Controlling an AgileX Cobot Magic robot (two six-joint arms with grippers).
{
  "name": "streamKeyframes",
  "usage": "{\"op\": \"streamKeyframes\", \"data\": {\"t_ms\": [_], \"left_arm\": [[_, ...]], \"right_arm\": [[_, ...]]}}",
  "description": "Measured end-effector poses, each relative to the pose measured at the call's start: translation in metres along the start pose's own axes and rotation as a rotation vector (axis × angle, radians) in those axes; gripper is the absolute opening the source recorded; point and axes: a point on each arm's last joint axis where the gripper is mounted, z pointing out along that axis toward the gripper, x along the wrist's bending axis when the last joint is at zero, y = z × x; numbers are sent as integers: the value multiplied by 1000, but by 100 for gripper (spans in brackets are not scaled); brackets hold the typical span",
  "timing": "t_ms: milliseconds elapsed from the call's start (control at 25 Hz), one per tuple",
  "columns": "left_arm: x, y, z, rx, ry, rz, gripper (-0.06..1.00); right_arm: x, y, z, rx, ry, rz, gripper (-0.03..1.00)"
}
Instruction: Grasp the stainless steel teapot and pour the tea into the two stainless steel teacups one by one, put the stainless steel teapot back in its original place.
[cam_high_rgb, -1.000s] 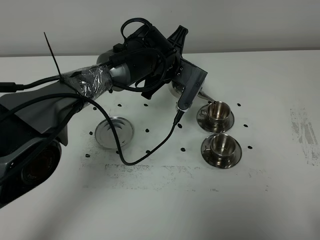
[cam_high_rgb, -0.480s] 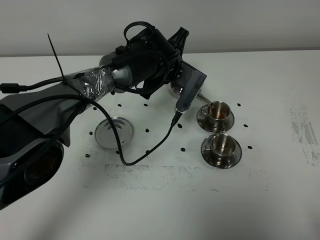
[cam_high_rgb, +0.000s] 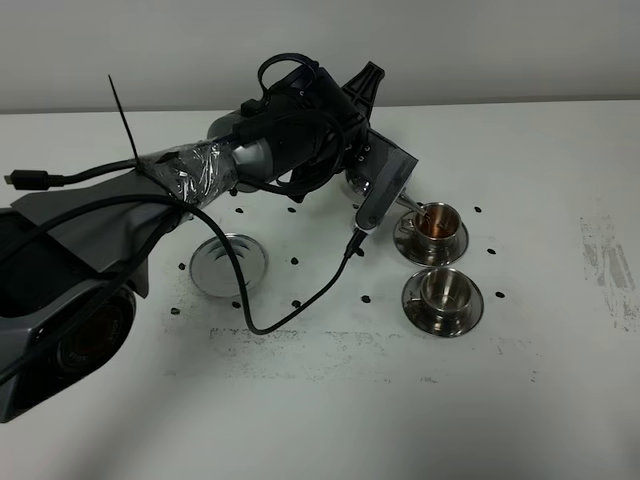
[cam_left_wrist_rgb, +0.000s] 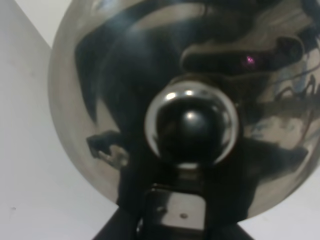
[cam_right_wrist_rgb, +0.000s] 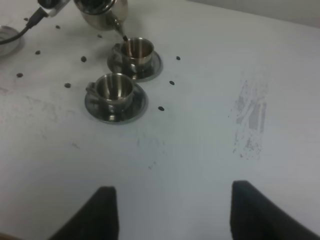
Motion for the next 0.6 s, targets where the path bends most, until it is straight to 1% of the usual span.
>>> {"op": "streamKeyframes", "data": {"t_ms": [600], "left_arm": [[2, -1, 0, 20, 24, 6, 18]], "right_arm": [[0, 0, 0, 0, 0, 0, 48]]}}
